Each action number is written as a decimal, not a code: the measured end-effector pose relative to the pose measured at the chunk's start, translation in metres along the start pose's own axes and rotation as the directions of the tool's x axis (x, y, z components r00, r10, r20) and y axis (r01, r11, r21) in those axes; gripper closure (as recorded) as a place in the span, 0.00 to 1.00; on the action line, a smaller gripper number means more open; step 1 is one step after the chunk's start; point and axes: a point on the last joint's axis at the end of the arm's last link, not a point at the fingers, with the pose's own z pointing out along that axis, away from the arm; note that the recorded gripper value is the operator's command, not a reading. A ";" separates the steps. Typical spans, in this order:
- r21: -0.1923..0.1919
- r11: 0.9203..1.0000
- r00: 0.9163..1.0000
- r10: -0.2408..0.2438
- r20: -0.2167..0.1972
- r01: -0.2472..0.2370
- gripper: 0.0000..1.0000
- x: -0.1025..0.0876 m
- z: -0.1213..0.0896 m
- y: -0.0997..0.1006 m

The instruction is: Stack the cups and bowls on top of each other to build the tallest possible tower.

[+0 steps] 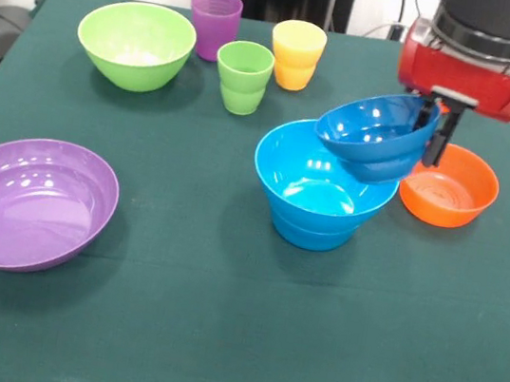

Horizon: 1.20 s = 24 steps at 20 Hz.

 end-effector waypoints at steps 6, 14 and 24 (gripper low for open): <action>0.048 0.999 1.000 0.018 -0.017 -0.017 1.00 0.003 0.015 -0.023; 0.100 0.995 0.999 0.031 -0.035 -0.027 1.00 0.014 0.028 -0.047; 0.111 0.994 1.000 0.023 -0.009 -0.022 1.00 0.025 0.057 -0.057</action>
